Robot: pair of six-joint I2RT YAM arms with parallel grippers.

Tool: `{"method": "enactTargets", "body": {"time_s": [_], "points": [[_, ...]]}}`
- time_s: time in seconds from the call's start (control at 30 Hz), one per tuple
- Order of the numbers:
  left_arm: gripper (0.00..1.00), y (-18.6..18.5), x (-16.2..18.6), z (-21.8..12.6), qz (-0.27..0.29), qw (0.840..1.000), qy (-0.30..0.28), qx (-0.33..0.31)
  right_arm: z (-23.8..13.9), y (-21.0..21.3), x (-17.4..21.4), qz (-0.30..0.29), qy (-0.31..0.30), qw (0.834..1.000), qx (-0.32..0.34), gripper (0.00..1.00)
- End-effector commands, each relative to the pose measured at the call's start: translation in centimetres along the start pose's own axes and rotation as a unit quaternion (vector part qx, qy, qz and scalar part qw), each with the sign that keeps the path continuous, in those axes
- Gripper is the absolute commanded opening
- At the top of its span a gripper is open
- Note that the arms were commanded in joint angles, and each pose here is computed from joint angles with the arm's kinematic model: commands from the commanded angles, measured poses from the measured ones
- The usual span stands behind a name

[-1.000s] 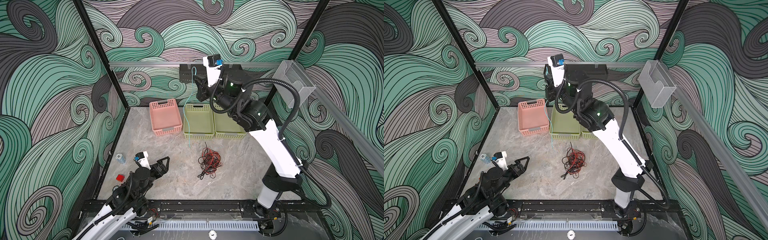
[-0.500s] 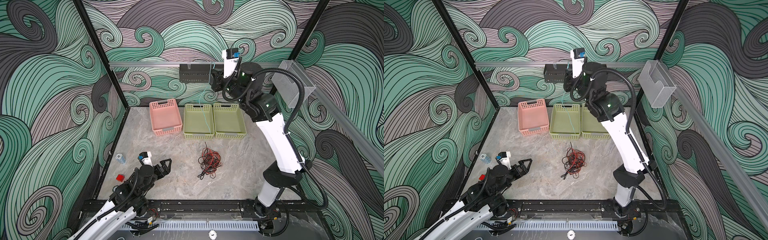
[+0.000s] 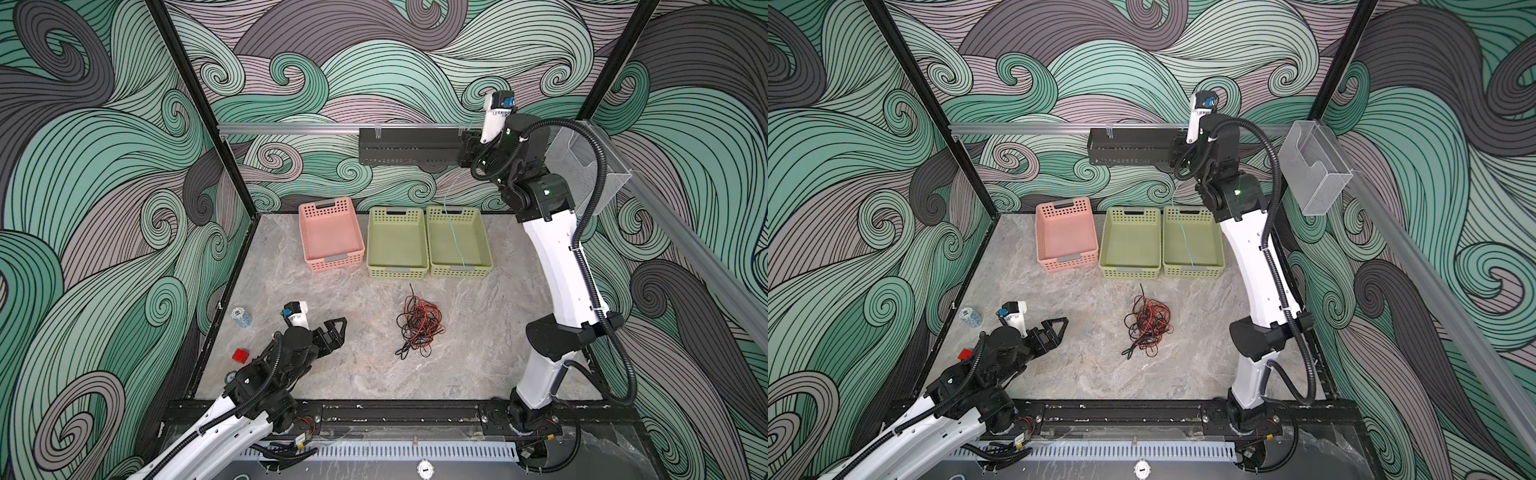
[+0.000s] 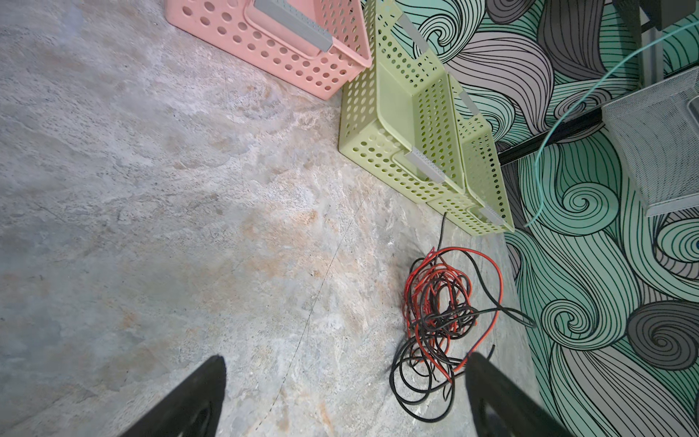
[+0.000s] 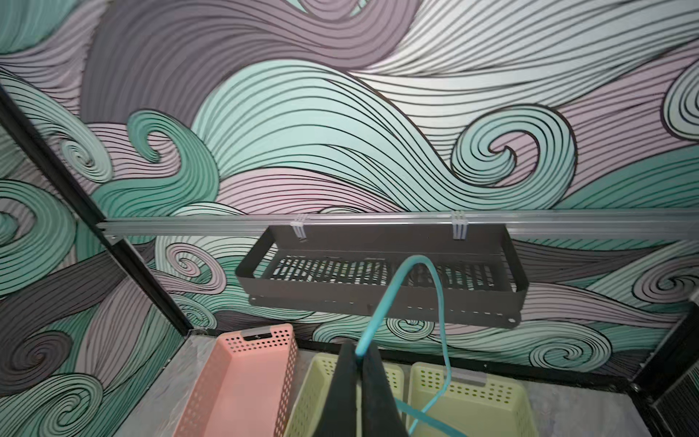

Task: Untangle the cables
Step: 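Lift the teal cable with the right gripper up toward the back rack, then lower the teal cable into the green basket farthest from the left arm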

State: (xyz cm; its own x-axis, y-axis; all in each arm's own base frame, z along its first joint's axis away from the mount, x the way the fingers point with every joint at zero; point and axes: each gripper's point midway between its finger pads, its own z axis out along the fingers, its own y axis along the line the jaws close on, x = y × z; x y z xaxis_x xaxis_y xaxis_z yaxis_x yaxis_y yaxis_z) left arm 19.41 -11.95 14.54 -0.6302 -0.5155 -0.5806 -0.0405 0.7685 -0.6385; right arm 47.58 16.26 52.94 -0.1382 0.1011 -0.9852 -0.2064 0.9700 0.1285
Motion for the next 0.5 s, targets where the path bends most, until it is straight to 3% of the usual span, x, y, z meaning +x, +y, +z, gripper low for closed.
{"method": "enactTargets", "body": {"time_s": [0.0,0.3,0.47], "points": [[0.96,-0.8,-0.7,0.1,0.012,1.0,-0.009,0.007,1.8,-1.6,2.9,0.007,0.043,0.999,0.019,0.0],[0.96,-1.0,-0.3,0.5,0.01,1.0,0.014,-0.011,3.9,-4.3,10.3,0.018,0.128,0.991,0.041,0.0],[0.96,-1.0,-0.2,0.7,0.009,1.0,0.016,-0.011,2.6,-5.2,15.0,0.038,0.129,0.99,0.048,0.0]]}}
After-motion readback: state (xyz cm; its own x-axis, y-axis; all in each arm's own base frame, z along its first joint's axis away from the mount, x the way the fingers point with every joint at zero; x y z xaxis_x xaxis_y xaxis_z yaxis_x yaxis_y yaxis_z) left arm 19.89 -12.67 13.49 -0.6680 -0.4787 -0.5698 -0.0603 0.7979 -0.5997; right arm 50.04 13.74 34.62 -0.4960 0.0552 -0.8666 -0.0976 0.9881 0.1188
